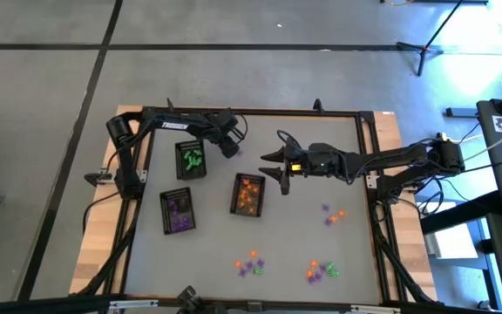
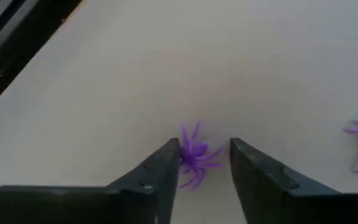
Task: Sort Halloween decoration
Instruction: Put the purple spider toy into the bottom left black basket
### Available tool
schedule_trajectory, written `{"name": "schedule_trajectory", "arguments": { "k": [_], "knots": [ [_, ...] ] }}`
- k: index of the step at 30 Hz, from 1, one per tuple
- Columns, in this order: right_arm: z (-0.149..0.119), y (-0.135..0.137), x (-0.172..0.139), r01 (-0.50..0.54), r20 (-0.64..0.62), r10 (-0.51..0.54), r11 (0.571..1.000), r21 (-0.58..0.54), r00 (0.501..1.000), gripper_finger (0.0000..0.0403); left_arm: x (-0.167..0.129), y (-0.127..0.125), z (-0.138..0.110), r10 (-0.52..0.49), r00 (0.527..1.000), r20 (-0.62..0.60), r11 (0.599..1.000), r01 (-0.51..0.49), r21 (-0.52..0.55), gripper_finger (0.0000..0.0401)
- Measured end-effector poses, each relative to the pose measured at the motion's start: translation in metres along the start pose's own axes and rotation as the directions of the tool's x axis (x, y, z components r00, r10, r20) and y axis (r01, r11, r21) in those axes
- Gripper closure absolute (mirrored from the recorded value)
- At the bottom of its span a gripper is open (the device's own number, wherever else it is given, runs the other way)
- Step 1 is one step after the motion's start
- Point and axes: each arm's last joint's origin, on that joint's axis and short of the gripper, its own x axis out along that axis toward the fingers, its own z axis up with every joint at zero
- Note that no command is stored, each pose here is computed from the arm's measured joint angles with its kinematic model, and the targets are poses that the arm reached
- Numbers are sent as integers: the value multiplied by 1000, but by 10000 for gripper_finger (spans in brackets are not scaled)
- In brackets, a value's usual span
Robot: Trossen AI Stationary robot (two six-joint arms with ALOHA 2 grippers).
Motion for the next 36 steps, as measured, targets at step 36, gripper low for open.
{"name": "schedule_trajectory", "arguments": {
  "k": [36],
  "knots": [
    [-2, 0, 0, -8, -22, 8, 1000, 11, 1000, 205, -304, 6, -107, -411, 909, 68, 901, 394, 182, 400]
  ]
}}
